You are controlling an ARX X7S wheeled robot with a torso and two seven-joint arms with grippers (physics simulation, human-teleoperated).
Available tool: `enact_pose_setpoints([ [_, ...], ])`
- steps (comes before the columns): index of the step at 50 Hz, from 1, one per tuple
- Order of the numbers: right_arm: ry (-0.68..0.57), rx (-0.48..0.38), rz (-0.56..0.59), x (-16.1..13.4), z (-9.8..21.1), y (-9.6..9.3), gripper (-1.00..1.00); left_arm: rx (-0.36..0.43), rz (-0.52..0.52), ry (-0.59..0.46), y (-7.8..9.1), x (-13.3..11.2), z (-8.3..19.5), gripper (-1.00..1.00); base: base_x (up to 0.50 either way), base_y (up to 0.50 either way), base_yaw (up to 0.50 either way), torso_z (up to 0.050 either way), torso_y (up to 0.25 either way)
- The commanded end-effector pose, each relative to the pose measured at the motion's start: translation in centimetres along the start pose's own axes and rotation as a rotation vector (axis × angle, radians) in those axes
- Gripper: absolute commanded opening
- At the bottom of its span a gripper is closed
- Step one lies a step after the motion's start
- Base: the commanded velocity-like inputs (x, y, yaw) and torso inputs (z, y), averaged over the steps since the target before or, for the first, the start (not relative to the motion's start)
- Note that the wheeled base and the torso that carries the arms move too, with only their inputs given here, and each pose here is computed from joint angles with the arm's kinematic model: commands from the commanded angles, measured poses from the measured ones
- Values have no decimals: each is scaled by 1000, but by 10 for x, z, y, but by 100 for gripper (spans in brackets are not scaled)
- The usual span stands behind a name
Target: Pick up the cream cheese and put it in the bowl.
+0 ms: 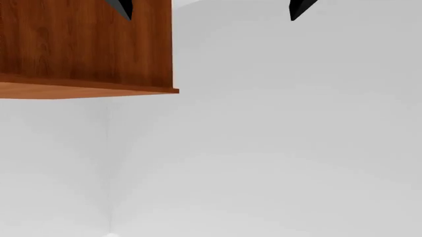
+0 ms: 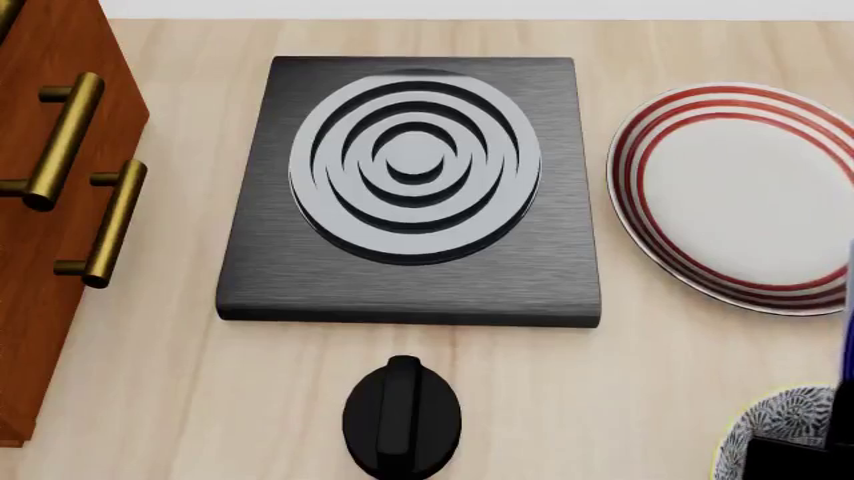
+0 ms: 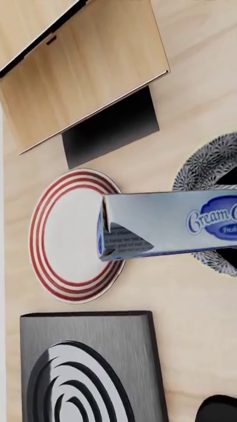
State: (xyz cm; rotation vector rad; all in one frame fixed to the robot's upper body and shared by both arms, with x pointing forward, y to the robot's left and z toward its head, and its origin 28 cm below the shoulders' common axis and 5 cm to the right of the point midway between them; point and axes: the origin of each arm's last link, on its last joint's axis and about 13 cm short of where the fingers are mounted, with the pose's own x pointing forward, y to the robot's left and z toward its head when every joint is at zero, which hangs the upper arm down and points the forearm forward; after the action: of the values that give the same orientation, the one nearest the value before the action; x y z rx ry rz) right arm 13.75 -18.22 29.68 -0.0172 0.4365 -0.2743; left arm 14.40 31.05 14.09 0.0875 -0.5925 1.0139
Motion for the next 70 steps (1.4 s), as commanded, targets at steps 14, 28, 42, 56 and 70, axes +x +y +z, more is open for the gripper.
enact_pose_setpoints([
  [14, -65, -2, -48, 7, 0, -8, -100, 2, -4, -2, 0, 0, 0, 100, 0, 0, 0, 0, 0],
  [28, -79, -5, -49, 14, -6, -8, -100, 15, -11, -6, -2, 0, 0, 100, 0, 0, 0, 0, 1],
  [42, -91, -4, -41, 20, -12, -6, -100, 13, -15, -6, -1, 0, 0, 100, 0, 0, 0, 1, 0],
  [56, -70, -5, -38, 31, -20, -8, -100, 19, -15, -9, -2, 0, 0, 100, 0, 0, 0, 0, 1],
  [70, -69, 1, -44, 35, -23, -9, -100, 25, -15, -9, -2, 0, 0, 100, 0, 0, 0, 0, 1],
])
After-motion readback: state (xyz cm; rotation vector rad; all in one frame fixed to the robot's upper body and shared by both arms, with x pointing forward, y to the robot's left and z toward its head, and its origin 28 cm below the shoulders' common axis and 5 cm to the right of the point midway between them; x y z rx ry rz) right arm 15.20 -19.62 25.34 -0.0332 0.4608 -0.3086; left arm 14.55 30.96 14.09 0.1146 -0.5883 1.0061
